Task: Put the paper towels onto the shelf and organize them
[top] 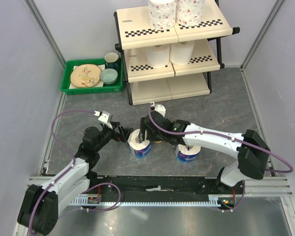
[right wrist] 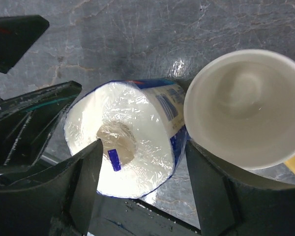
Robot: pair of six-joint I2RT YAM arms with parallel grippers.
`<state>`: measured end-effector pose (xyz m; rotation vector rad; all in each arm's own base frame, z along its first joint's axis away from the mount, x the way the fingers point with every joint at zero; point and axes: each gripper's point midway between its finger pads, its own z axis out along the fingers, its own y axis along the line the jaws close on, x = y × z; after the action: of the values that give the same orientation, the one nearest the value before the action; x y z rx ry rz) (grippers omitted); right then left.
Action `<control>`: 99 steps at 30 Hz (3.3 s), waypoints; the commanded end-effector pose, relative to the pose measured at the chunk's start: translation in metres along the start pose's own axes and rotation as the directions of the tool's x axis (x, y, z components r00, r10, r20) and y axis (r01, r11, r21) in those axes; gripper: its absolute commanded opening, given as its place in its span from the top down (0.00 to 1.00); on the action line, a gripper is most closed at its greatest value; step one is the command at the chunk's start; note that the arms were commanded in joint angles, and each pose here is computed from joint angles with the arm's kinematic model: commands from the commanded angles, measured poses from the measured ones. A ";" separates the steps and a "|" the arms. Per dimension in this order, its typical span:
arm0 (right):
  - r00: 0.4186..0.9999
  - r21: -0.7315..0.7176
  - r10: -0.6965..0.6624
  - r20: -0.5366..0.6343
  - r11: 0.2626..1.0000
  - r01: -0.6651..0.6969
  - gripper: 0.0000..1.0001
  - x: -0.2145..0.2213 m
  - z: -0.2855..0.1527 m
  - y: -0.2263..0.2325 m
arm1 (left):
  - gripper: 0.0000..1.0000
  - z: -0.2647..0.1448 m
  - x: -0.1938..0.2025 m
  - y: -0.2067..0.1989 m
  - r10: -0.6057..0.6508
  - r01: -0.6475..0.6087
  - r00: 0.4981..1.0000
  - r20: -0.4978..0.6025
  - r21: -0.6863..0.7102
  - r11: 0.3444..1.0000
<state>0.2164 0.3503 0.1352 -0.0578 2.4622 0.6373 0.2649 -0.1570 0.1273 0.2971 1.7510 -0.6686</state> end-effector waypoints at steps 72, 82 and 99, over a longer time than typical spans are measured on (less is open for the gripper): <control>0.877 0.061 0.090 0.471 0.989 -0.134 0.76 -0.248 -0.012 -0.116 | 0.01 0.001 -0.010 0.007 -0.002 0.003 0.999 0.042 -0.045 0.999; 0.813 0.022 0.185 0.552 0.971 -0.236 0.76 -0.274 0.030 -0.134 | 0.01 0.002 -0.009 0.006 0.000 0.002 0.999 0.038 -0.038 0.999; 0.734 -0.018 0.210 0.646 0.965 -0.260 0.77 -0.306 0.058 -0.134 | 0.01 0.003 -0.008 0.005 -0.002 0.003 0.999 0.033 -0.033 0.999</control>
<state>0.4977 0.2210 0.1533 0.4067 2.0090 0.4758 0.2691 -0.1484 0.1198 0.2527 1.7730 -0.6191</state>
